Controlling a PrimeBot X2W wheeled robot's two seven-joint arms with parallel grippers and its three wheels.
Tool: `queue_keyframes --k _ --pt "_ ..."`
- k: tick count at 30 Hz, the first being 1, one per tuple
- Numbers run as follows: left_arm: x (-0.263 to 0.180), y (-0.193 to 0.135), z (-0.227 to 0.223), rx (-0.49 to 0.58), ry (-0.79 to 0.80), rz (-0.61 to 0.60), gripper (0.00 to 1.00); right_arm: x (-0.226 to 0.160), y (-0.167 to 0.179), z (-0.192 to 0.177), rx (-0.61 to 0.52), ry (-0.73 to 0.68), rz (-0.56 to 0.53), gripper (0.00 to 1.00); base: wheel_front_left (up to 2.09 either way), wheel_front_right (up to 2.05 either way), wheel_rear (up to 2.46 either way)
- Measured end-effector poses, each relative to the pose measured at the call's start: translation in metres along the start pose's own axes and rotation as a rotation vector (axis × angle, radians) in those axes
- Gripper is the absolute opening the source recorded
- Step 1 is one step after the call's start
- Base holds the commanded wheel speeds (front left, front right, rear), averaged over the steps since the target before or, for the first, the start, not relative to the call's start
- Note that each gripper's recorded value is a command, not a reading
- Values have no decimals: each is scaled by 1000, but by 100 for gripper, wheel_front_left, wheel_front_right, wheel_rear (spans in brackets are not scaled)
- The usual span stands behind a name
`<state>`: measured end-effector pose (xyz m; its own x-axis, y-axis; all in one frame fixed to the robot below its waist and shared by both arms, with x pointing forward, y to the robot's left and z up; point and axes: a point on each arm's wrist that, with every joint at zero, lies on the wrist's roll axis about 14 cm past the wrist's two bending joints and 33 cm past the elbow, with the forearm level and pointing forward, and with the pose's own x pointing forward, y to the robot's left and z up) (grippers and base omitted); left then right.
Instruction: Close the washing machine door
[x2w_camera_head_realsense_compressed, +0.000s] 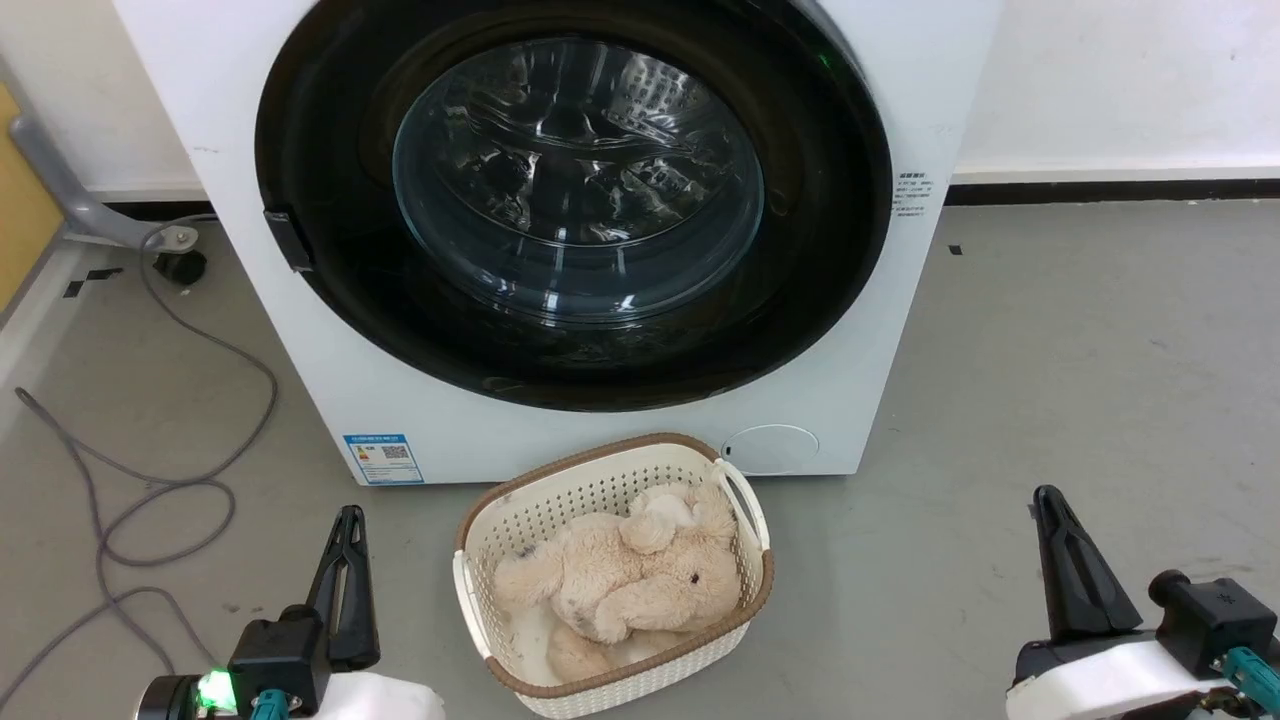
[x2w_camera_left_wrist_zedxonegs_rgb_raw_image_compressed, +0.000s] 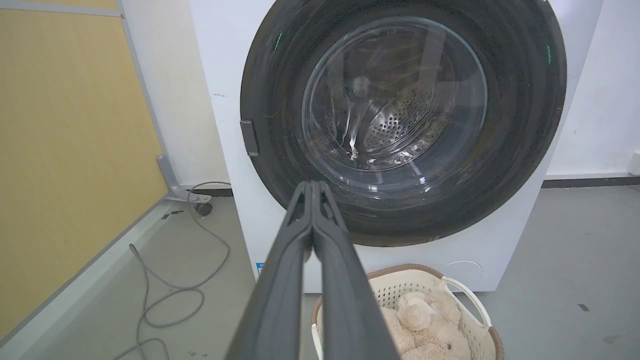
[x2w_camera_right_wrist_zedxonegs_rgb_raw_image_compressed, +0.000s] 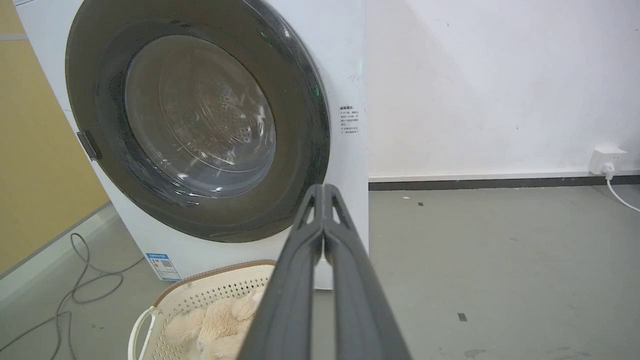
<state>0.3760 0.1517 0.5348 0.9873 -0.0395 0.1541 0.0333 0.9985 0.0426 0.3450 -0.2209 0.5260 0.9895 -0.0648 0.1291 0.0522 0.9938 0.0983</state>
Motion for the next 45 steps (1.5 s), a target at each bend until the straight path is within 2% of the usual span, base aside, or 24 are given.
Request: queue_keyframes --k 45 --pt "-3 10 -6 -6 71 15 0 11 26 -4 -50 61 84 0 0 0 0"
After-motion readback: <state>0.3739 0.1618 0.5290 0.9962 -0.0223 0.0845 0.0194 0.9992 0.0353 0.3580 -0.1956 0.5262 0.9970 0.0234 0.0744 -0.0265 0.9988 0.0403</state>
